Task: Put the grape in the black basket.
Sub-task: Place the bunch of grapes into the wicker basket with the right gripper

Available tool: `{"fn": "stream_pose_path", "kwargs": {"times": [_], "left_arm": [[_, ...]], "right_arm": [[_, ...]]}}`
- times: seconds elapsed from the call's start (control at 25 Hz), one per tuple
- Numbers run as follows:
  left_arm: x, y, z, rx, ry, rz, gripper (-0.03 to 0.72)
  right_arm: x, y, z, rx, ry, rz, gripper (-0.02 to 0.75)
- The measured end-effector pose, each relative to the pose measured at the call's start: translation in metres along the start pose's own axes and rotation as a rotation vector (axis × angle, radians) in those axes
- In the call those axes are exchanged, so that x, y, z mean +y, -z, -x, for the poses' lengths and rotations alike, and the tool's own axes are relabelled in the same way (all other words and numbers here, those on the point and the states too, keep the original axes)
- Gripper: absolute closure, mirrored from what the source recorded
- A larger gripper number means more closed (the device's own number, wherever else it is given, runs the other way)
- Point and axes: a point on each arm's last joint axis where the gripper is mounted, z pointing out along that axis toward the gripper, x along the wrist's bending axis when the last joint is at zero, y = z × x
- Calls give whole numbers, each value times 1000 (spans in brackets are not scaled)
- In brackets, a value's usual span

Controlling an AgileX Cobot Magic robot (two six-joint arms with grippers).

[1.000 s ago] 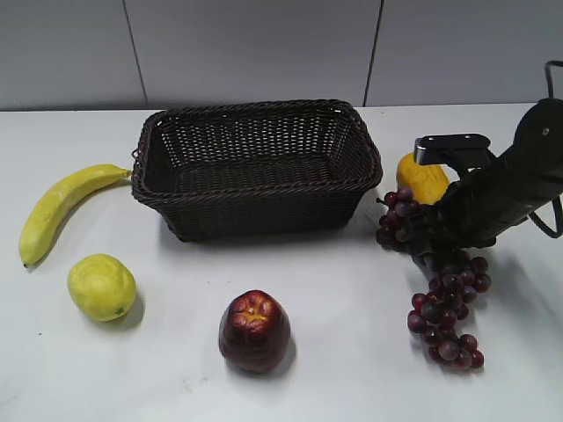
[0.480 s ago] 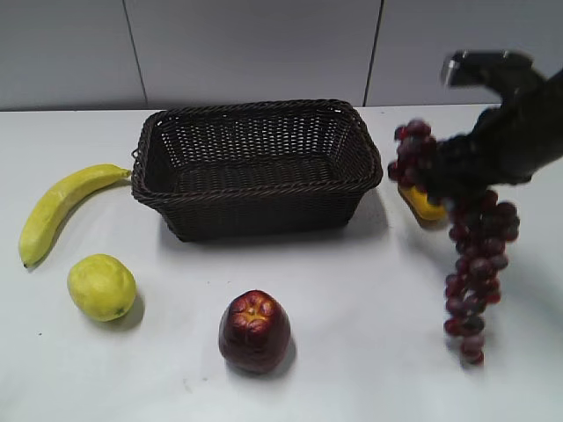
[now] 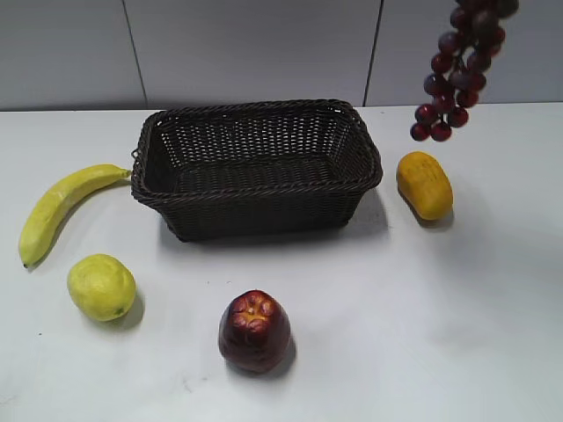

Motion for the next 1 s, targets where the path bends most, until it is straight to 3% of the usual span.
{"fn": "stream_pose_path", "kwargs": {"times": [0.12,0.32,0.76,1.0], "left_arm": [[0,0,0,0,0,0,452],[0,0,0,0,0,0,452],[0,0,0,0,0,0,452],[0,0,0,0,0,0,452]], "right_arm": [[17,-22,-13,56,33,28,428],[9,-87,-31,118,102,-11,428],[-97,-219,-18,151,64,-328,437],[-145,-253,-13,182,-3,-461,440]]}}
